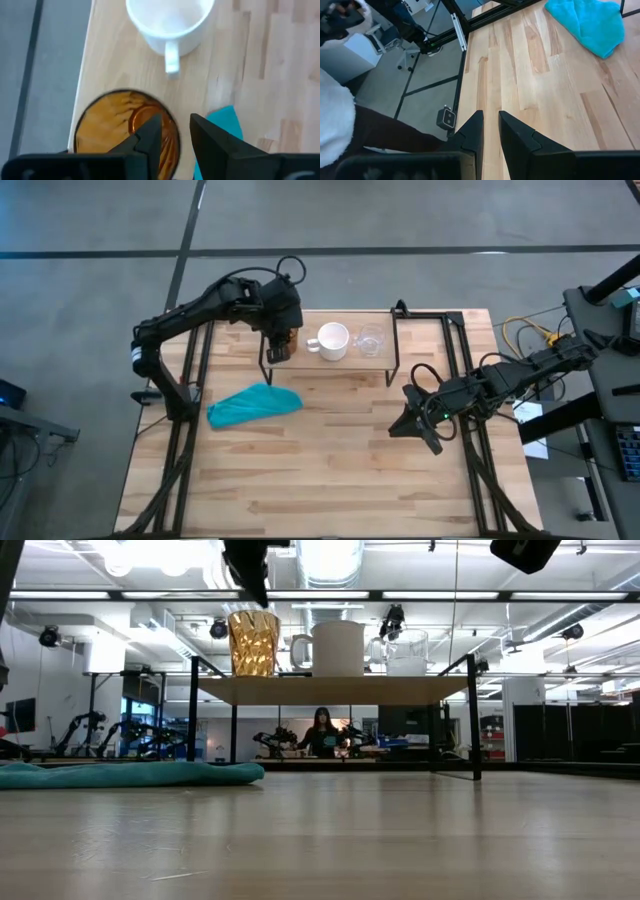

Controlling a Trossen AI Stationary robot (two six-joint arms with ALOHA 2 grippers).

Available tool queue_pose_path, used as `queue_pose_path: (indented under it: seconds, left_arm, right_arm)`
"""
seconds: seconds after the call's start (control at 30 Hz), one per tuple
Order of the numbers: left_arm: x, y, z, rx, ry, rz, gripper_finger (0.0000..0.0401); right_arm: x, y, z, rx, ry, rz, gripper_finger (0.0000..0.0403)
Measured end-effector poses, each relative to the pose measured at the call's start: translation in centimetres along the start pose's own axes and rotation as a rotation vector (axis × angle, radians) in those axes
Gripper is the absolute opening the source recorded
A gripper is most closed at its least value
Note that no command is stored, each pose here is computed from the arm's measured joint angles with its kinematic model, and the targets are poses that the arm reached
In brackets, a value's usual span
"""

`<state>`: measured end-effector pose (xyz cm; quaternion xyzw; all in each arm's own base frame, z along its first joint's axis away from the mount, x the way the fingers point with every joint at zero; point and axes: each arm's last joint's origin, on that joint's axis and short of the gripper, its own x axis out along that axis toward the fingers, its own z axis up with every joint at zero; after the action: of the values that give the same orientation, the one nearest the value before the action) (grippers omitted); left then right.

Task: Stack small to large cups/mugs on shelf
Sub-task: Adjust the white mug on the shelf

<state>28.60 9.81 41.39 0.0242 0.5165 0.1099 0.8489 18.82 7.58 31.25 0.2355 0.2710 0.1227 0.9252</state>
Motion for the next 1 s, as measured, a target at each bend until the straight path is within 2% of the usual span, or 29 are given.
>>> queue_pose_path:
  seconds: [0.17, 0.33, 0.47, 0.57, 0.83, 1.0]
  left_arm:
    - [-1.9, -1.1, 0.8, 0.024, -0.081, -0.019, 0.0087]
    - [-3.0, -2.9, 2.2, 0.034, -0.232, -0.147, 0.0087]
    - [-2.9, -4.1, 3.5, 0.079, -0.335, -0.172, 0.0087]
    - [-1.5, -5.0, 4.6, 0.112, -0.341, -0.182, 0.0087]
    - [4.7, -6.6, 7.0, 0.133, -0.261, -0.194, 0.0086]
    - [6.3, -6.9, 7.6, 0.135, -0.263, -0.195, 0.0086]
  right_arm:
    - [0.0, 0.0, 0.0, 0.0, 0.0, 0.0, 0.0054]
    - [0.0, 0.0, 0.0, -0.004, 0.0, 0.0, 0.0054]
    - [0.0, 0.0, 0.0, -0.004, 0.0, 0.0, 0.0054]
    - [0.0, 0.0, 0.0, -0.004, 0.0, -0.001, 0.0054]
    - [0.0, -0.1, 0.1, -0.006, -0.03, -0.044, 0.0054]
    - [0.0, -0.1, 0.1, -0.006, -0.031, -0.045, 0.0054]
